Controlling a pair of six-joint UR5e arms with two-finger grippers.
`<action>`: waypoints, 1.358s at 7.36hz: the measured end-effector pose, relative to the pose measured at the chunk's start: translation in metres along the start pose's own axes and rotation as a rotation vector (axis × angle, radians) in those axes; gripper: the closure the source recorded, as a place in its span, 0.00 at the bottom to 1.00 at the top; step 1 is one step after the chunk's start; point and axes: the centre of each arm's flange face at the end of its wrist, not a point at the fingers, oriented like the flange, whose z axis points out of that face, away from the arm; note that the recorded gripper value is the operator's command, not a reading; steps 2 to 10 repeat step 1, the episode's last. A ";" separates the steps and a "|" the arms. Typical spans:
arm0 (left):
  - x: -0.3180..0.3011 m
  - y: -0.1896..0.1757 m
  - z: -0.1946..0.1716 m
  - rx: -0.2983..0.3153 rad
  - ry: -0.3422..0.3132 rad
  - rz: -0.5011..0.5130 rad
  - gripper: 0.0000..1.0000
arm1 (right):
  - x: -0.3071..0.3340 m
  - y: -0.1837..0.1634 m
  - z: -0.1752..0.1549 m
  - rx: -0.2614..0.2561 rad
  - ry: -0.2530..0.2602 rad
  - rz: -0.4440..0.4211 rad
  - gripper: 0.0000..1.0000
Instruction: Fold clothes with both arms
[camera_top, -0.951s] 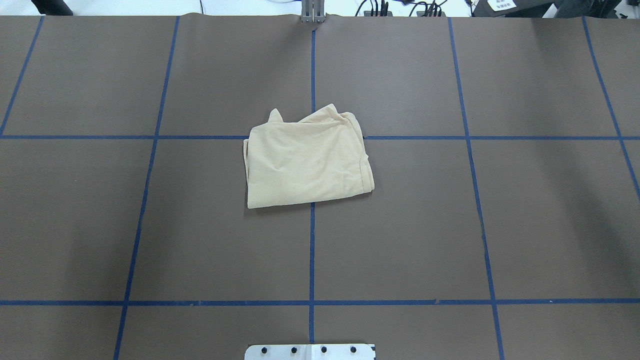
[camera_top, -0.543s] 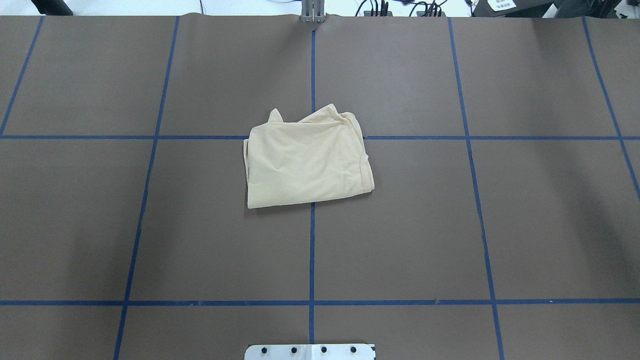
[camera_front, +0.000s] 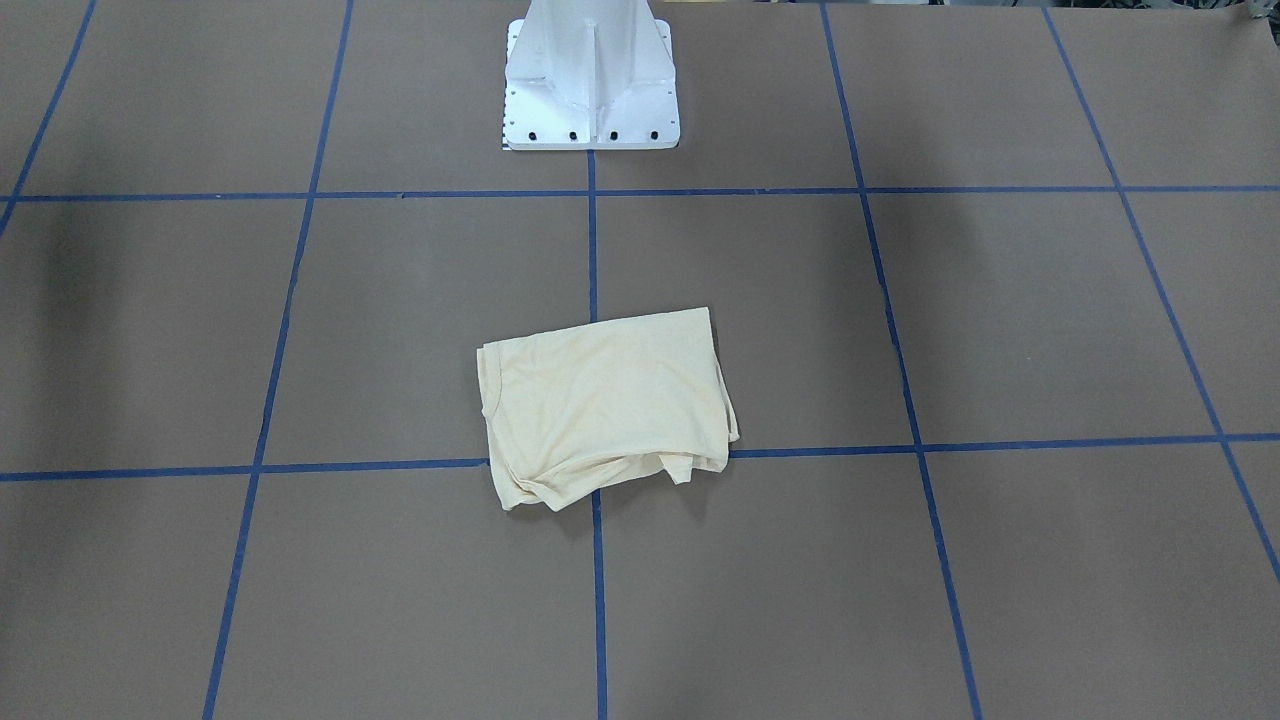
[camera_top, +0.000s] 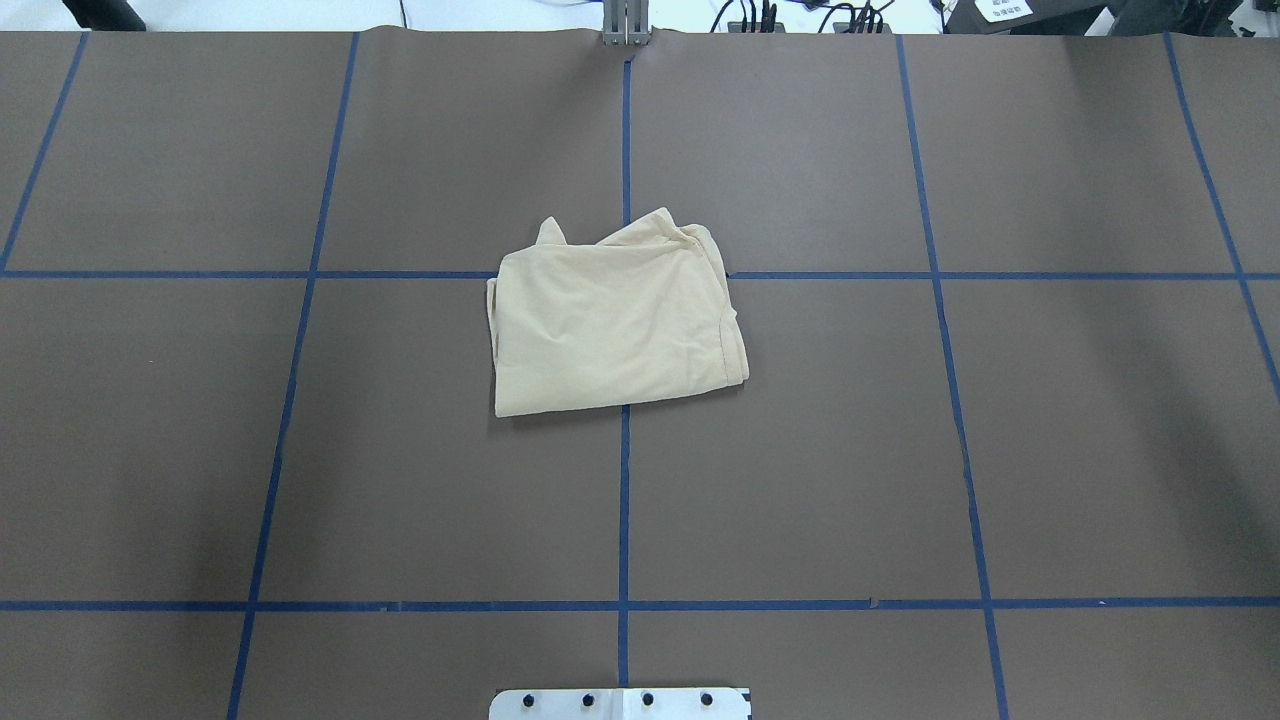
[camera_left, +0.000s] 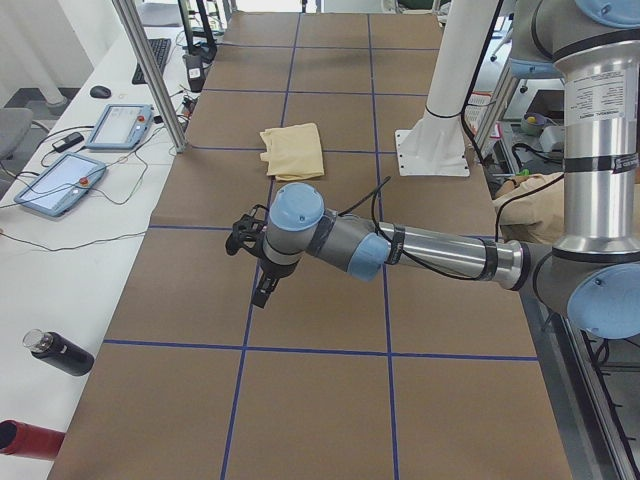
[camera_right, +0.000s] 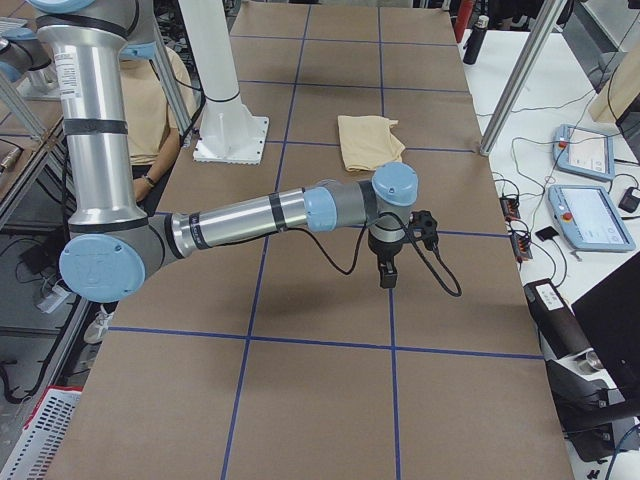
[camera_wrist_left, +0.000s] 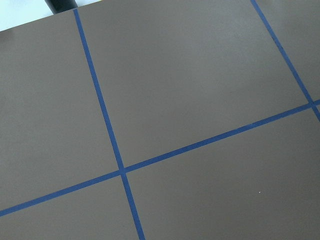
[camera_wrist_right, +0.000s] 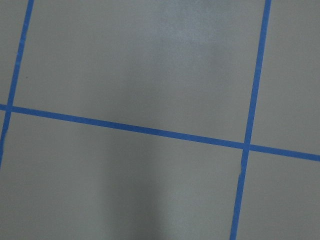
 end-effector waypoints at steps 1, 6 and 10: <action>-0.008 0.001 0.006 -0.011 -0.029 -0.009 0.00 | 0.000 0.008 -0.001 -0.001 -0.009 0.004 0.00; -0.008 0.001 0.006 -0.011 -0.029 -0.009 0.00 | 0.000 0.008 -0.001 -0.001 -0.009 0.004 0.00; -0.008 0.001 0.006 -0.011 -0.029 -0.009 0.00 | 0.000 0.008 -0.001 -0.001 -0.009 0.004 0.00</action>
